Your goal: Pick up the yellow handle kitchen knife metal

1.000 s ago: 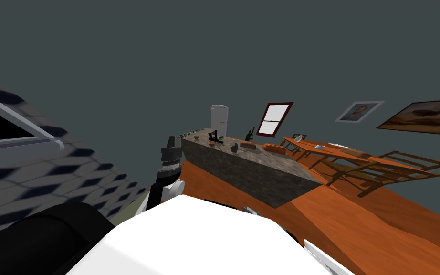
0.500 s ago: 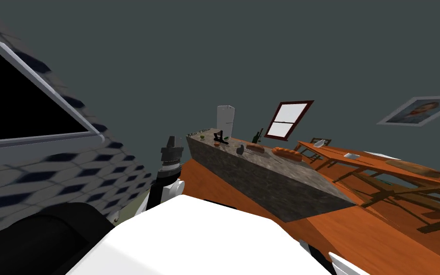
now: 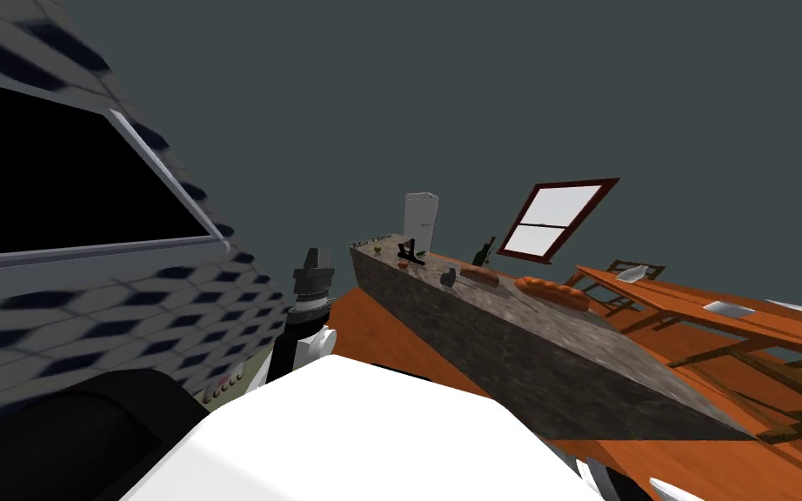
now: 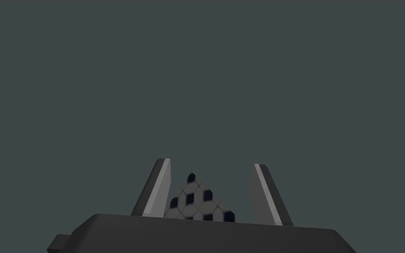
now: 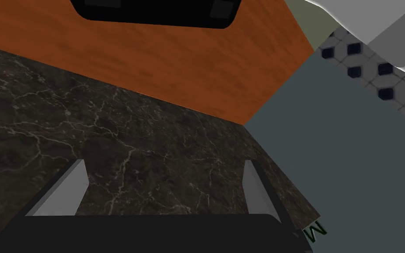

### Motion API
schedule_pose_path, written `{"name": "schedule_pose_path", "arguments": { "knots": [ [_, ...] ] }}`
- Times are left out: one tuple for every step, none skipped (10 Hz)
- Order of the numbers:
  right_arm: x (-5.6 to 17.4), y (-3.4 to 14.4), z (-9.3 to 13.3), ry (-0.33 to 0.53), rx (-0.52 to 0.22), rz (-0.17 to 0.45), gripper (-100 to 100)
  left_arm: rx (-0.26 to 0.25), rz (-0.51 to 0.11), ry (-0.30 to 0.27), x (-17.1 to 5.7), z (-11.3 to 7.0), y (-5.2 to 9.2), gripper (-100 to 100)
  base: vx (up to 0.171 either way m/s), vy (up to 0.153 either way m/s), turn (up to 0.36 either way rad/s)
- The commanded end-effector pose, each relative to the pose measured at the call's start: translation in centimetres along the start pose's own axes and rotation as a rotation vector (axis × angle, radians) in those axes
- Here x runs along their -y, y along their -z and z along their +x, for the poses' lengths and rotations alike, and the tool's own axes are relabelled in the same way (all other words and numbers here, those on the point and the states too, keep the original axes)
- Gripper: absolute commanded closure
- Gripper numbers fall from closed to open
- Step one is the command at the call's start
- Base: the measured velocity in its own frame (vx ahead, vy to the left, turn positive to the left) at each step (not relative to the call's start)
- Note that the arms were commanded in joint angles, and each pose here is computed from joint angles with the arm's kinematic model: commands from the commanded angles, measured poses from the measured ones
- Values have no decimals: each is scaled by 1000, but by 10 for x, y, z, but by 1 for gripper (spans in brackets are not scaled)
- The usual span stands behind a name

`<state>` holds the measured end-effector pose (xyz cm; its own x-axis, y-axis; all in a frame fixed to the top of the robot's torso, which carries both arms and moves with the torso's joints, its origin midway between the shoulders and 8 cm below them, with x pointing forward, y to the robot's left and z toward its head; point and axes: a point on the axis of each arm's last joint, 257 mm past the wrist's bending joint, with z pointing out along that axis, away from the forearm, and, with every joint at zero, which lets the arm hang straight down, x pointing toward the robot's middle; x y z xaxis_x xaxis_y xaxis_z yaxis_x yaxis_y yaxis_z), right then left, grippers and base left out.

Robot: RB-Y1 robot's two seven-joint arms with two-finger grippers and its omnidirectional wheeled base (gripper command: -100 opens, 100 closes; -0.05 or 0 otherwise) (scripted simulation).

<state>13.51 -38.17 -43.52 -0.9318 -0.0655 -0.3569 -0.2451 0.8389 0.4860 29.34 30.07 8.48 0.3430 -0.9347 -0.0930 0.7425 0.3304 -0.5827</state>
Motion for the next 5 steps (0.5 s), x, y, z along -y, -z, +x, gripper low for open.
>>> {"name": "schedule_pose_path", "arguments": {
  "knots": [
    [27,27,17,36,-55,54,-100,0,0,0,0,0,0,0,62,31,318],
    [45,44,22,39,-77,99,-100,0,0,0,0,0,0,0,71,16,166],
    [66,68,23,77,-108,148,-100,0,0,0,0,0,0,0,104,26,281],
    [75,78,33,72,-131,171,-100,0,0,0,0,0,0,0,88,14,208],
    [93,105,32,109,-162,218,-100,0,0,0,0,0,0,0,98,18,312]
  ]
}}
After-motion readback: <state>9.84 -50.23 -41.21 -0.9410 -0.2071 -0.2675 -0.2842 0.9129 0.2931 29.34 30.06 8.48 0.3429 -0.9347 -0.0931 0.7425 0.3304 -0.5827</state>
